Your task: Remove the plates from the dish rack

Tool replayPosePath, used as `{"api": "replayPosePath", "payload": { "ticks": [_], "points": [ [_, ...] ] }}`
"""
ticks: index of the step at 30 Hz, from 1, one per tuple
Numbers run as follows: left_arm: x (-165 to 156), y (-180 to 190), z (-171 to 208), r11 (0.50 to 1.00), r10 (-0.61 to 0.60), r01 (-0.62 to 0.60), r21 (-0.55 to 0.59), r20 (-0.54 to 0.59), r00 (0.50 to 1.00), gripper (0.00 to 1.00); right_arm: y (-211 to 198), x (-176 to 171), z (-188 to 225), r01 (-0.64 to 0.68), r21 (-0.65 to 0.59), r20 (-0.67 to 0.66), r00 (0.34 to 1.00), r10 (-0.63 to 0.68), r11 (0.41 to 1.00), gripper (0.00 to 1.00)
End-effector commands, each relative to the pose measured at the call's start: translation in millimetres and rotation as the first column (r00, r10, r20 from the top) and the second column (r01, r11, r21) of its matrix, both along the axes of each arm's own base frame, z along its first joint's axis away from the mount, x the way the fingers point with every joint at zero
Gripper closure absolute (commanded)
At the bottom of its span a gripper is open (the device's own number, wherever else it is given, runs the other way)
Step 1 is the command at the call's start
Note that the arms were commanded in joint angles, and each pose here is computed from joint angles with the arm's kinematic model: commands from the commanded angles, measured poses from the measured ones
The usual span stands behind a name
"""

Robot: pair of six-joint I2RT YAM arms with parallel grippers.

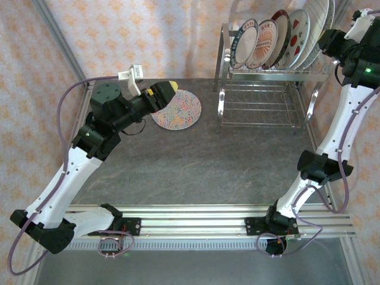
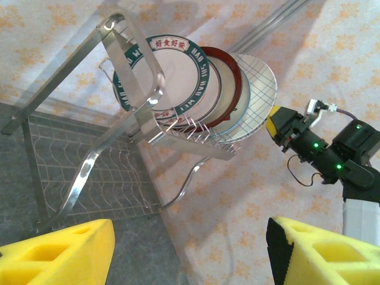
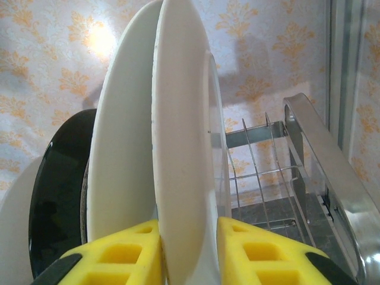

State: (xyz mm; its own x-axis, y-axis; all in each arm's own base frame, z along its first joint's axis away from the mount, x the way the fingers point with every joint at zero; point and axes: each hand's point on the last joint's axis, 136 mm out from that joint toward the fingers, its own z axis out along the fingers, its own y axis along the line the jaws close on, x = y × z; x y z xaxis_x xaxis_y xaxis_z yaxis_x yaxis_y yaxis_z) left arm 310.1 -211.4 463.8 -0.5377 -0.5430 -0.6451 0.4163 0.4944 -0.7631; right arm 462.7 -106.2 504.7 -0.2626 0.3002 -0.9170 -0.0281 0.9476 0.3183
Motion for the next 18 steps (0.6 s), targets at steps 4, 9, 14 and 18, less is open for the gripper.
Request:
{"api": "replayPosePath", "payload": {
  "ticks": [4,9,14,18],
  "points": [
    [-4,-6,26,0.998,-0.022,0.026,-0.051,0.067,0.998,0.31,6,9,5,-0.007,-0.033,0.026,1.0,0.007,0.999,0.78],
    [-4,-7,29,0.998,-0.023,0.027,-0.051,0.069,0.997,0.31,7,13,0,0.007,-0.046,0.01,1.0,-0.007,0.999,0.82],
    [-4,-6,29,0.998,-0.02,0.024,-0.052,0.069,0.997,0.31,10,14,-1,0.017,-0.063,0.002,1.0,-0.017,0.998,0.99],
    [-4,-6,28,0.998,-0.019,0.022,-0.053,0.066,0.998,0.31,13,12,5,0.035,-0.095,0.014,0.999,-0.034,0.995,1.0]
  ]
}}
